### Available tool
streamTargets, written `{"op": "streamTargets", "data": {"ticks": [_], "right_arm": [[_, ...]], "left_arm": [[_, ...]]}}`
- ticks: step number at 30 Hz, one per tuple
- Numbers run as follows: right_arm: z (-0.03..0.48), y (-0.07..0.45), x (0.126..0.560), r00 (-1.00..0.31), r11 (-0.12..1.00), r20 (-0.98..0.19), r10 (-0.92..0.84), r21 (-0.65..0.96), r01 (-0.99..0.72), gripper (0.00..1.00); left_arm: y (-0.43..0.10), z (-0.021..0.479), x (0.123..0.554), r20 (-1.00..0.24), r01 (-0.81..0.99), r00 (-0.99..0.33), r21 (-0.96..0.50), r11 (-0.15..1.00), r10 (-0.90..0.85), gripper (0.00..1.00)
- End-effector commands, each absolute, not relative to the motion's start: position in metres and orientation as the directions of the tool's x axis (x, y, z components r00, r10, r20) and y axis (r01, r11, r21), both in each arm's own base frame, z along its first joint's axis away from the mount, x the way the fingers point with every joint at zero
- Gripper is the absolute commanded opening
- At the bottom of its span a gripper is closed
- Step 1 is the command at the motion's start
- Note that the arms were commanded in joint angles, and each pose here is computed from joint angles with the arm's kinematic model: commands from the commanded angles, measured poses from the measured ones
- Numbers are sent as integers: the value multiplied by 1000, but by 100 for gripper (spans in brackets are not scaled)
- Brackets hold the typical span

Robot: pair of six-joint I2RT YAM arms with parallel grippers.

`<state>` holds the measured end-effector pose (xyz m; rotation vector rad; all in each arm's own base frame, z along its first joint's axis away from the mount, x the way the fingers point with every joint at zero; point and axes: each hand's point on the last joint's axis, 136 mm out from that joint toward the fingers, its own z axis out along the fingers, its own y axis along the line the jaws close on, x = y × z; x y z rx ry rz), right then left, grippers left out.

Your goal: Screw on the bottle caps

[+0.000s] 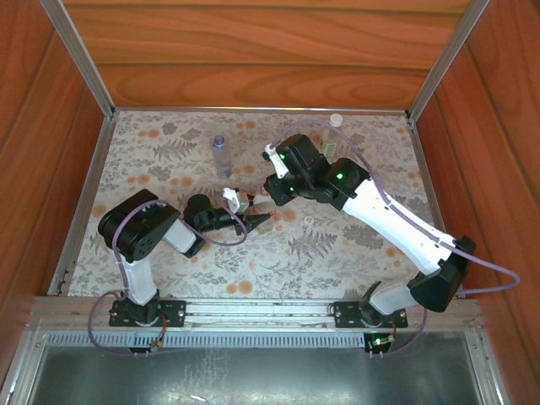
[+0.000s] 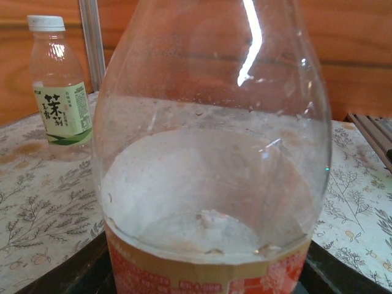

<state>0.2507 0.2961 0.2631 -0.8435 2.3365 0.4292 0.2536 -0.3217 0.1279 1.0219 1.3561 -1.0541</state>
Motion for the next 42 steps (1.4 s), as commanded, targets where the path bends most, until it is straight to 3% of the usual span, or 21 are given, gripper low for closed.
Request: {"op": "streamTargets", "data": {"ticks": [1,42], "right_arm": [[262,297,252,-602,725,-621,-501,79,-684,33],[236,297,247,-671,717,-427,-606,71,-693,36]], "left_arm": [[-324,101,244,-989,971,-133,-116,208,71,58],[-325,97,247,-986,969,-148,-130,209,75,58]]}}
